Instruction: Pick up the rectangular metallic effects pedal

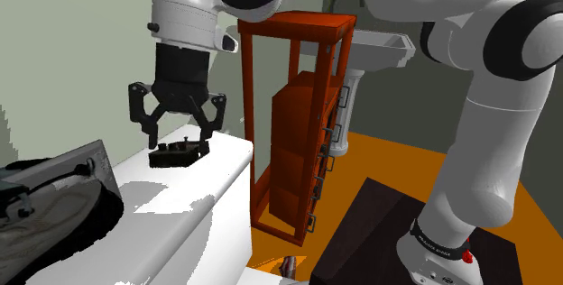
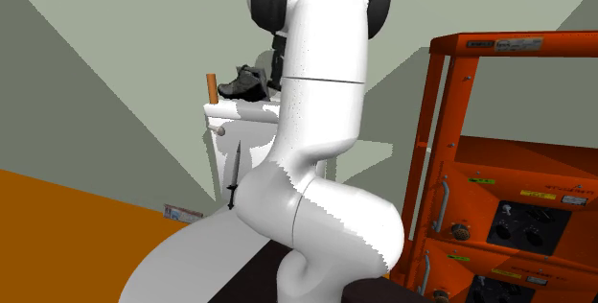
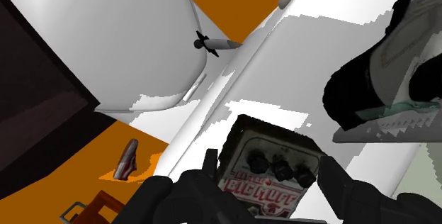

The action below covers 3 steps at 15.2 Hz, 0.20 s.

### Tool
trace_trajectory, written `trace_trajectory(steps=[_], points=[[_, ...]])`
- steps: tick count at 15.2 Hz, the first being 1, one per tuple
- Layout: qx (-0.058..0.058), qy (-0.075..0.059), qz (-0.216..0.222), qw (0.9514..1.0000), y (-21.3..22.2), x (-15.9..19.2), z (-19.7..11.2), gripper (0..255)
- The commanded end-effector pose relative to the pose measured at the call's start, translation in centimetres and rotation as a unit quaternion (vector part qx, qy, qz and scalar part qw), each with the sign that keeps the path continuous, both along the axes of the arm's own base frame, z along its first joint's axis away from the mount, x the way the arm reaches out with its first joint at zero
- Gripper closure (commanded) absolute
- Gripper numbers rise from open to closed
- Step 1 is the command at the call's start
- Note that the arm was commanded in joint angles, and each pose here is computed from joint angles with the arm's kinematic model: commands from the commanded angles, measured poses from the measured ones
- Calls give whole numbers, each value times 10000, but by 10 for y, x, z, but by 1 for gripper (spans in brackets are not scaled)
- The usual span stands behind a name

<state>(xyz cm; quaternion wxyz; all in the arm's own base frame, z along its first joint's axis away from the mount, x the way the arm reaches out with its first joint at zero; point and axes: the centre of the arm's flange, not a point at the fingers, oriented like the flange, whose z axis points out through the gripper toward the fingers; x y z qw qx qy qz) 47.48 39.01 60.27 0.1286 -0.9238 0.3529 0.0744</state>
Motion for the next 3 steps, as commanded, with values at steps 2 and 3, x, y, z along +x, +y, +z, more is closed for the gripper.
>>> trace_trajectory(steps=[2, 3], points=[[-2, 1, 0, 10000, 0, 1, 10, 255], [-2, 1, 0, 10000, 0, 1, 10, 255]])
